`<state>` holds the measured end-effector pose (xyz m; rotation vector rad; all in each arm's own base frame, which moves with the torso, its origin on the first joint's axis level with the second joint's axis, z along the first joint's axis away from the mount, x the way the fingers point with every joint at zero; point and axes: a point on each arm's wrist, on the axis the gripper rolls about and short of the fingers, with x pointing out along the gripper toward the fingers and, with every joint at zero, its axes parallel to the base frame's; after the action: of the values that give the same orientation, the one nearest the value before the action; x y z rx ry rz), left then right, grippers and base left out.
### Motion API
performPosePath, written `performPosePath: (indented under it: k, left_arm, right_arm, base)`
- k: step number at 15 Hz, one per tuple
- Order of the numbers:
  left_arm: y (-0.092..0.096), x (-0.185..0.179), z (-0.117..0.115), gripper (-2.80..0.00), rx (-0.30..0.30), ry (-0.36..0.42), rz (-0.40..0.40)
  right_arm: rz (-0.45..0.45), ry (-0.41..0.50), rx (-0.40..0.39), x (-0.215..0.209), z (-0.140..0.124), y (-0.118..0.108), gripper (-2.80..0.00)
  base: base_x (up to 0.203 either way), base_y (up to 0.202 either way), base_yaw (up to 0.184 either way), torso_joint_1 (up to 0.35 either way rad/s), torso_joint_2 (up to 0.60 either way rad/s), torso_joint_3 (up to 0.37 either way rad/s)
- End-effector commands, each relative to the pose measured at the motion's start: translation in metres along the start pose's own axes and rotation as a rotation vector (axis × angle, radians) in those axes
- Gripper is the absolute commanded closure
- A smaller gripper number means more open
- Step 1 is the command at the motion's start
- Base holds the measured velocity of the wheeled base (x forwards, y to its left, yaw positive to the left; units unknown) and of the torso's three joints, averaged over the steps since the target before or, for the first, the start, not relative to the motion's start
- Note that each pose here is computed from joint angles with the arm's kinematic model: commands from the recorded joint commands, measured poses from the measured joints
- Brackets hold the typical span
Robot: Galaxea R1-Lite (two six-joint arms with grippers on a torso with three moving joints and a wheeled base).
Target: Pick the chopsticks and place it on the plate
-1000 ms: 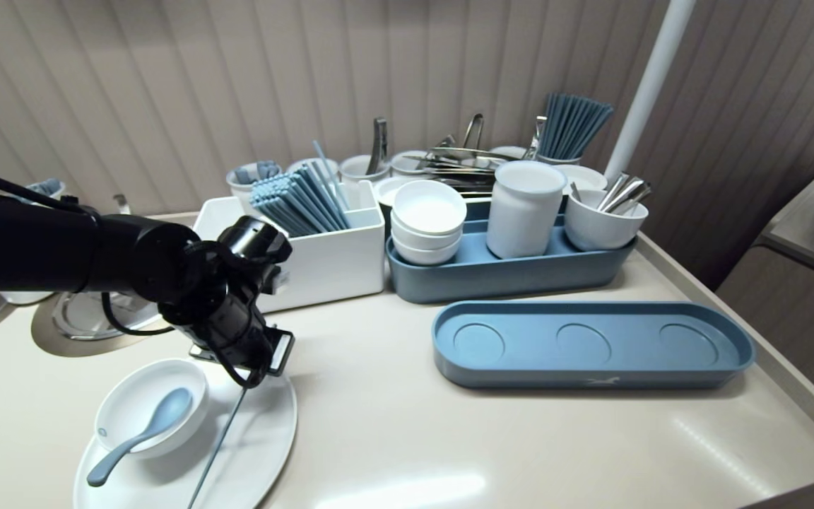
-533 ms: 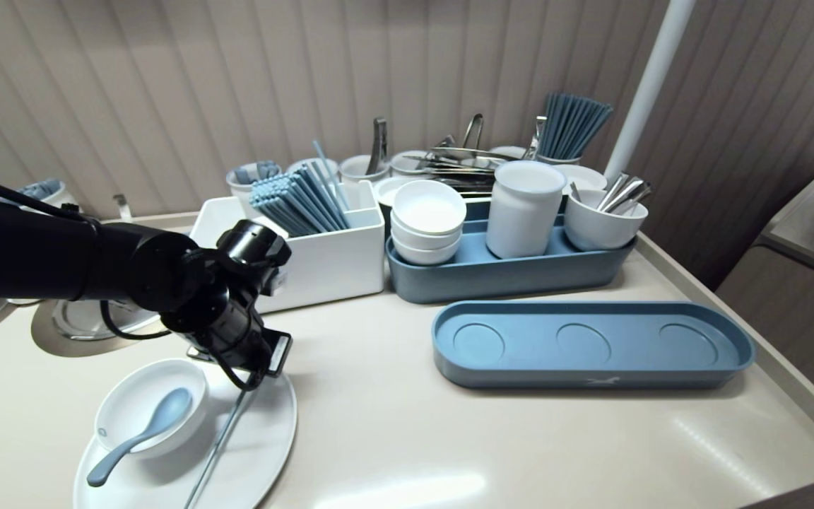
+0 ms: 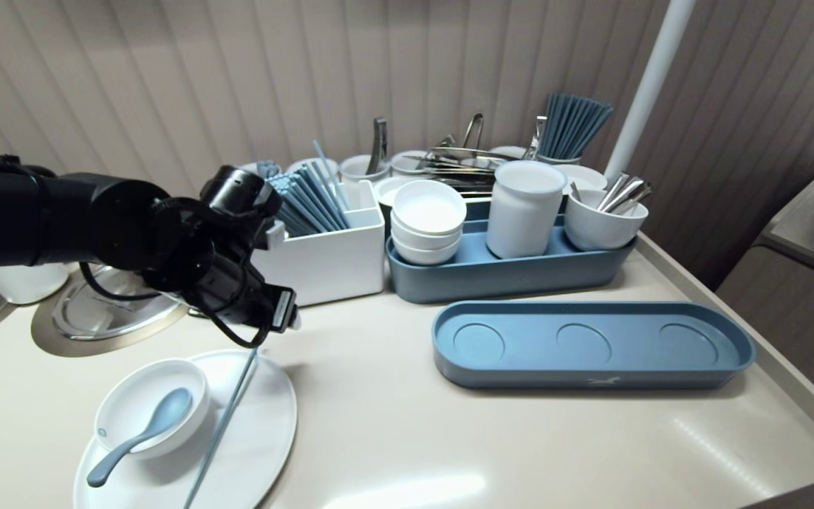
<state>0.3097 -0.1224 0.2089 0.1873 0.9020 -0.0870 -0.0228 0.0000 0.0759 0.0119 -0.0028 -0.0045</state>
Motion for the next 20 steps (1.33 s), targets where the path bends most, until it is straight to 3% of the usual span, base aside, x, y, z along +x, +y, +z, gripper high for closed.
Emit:
performPosePath:
  k: [1, 4, 9, 12, 14, 20]
  left_arm:
    - [-0.003, -0.028, 0.009, -2.8, 0.001, -0.063, -0.024]
    - [-0.012, -0.054, 0.018, -2.8, -0.026, -0.132, -0.072]
    - [-0.017, -0.08, 0.022, -2.8, -0.022, -0.21, -0.134]
    - [-0.016, -0.091, 0.024, -2.8, -0.019, -0.227, -0.233]
    - [-0.013, -0.099, 0.029, -2.8, -0.031, -0.265, -0.243]
    - [-0.006, -0.1, 0.03, -2.8, -0.051, -0.271, -0.228]
  right_arm:
    - [0.0, 0.0, 0.0, 0.0, 0.0, 0.0, 0.0]
    - [0.0, -0.001, 0.0, 0.0, 0.0, 0.0, 0.0]
    - [0.0, 0.0, 0.0, 0.0, 0.0, 0.0, 0.0]
    - [0.0, 0.001, 0.0, 0.0, 0.0, 0.0, 0.0]
    - [0.0, 0.0, 0.0, 0.0, 0.0, 0.0, 0.0]
    - [0.0, 0.0, 0.0, 0.0, 0.0, 0.0, 0.0]
  base:
    - [0.0, 0.0, 0.0, 0.0, 0.0, 0.0]
    - [0.0, 0.0, 0.0, 0.0, 0.0, 0.0]
    - [0.0, 0.0, 0.0, 0.0, 0.0, 0.0]
    - [0.0, 0.0, 0.0, 0.0, 0.0, 0.0]
    - [0.0, 0.0, 0.0, 0.0, 0.0, 0.0]
    - [0.0, 0.0, 0.0, 0.0, 0.0, 0.0]
